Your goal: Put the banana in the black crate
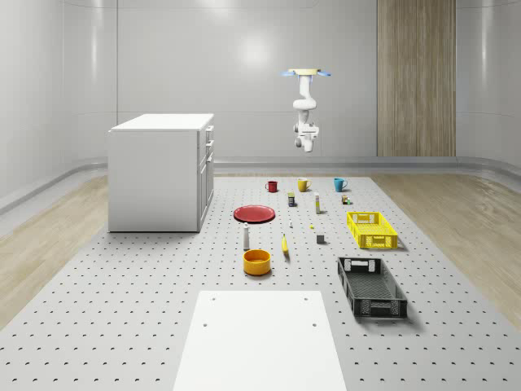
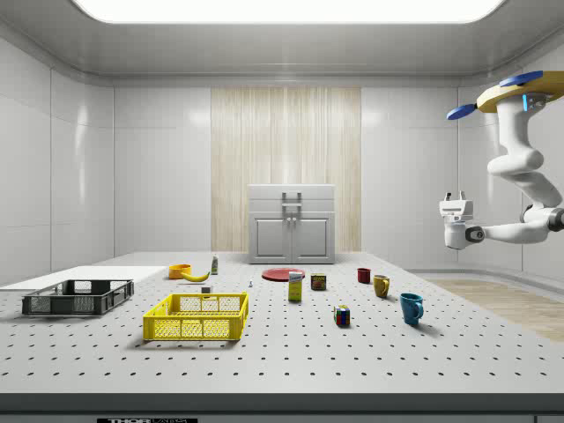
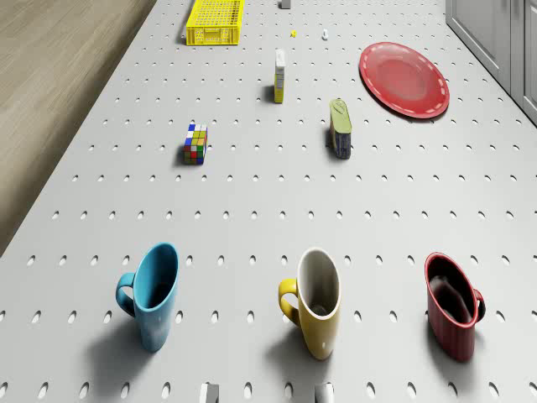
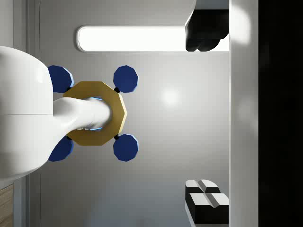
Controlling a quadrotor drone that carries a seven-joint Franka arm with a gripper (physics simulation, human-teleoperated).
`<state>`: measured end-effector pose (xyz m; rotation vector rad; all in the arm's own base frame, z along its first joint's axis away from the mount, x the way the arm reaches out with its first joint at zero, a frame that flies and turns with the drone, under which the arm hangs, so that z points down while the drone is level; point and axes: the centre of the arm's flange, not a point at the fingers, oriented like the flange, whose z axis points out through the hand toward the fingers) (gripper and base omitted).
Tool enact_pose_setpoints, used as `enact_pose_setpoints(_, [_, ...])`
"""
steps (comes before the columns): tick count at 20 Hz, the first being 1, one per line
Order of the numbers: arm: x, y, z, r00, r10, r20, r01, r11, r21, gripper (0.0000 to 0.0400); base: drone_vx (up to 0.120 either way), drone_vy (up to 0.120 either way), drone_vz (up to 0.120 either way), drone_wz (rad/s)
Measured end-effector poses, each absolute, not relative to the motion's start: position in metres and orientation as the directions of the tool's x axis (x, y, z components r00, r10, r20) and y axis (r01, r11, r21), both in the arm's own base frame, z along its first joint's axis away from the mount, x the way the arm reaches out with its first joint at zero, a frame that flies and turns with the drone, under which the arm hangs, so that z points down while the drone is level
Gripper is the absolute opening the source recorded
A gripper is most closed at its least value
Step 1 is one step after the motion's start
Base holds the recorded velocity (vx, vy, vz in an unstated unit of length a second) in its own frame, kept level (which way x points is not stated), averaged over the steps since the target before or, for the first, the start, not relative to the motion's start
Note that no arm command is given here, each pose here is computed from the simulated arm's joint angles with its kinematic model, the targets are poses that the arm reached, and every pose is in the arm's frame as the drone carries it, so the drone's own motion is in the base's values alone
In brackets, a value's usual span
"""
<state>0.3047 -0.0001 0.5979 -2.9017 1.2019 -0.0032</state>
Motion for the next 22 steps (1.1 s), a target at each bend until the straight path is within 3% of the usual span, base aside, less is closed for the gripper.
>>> enact_pose_setpoints(4, [0.3011, 0.000, 0.627, 0.707, -0.707, 0.004, -0.707, -0.707, -0.004, 0.0400, 0.120, -0.120, 0.000, 0.000])
enact_pose_setpoints(11, [0.3029, 0.000, 0.669, 0.707, -0.707, 0.008, -0.707, -0.707, -0.008, 0.0400, 0.120, -0.120, 0.000, 0.000])
enact_pose_setpoints(22, [0.3042, 0.000, 0.689, 0.707, -0.707, 0.014, -0.707, -0.707, -0.014, 0.0400, 0.120, -0.120, 0.000, 0.000])
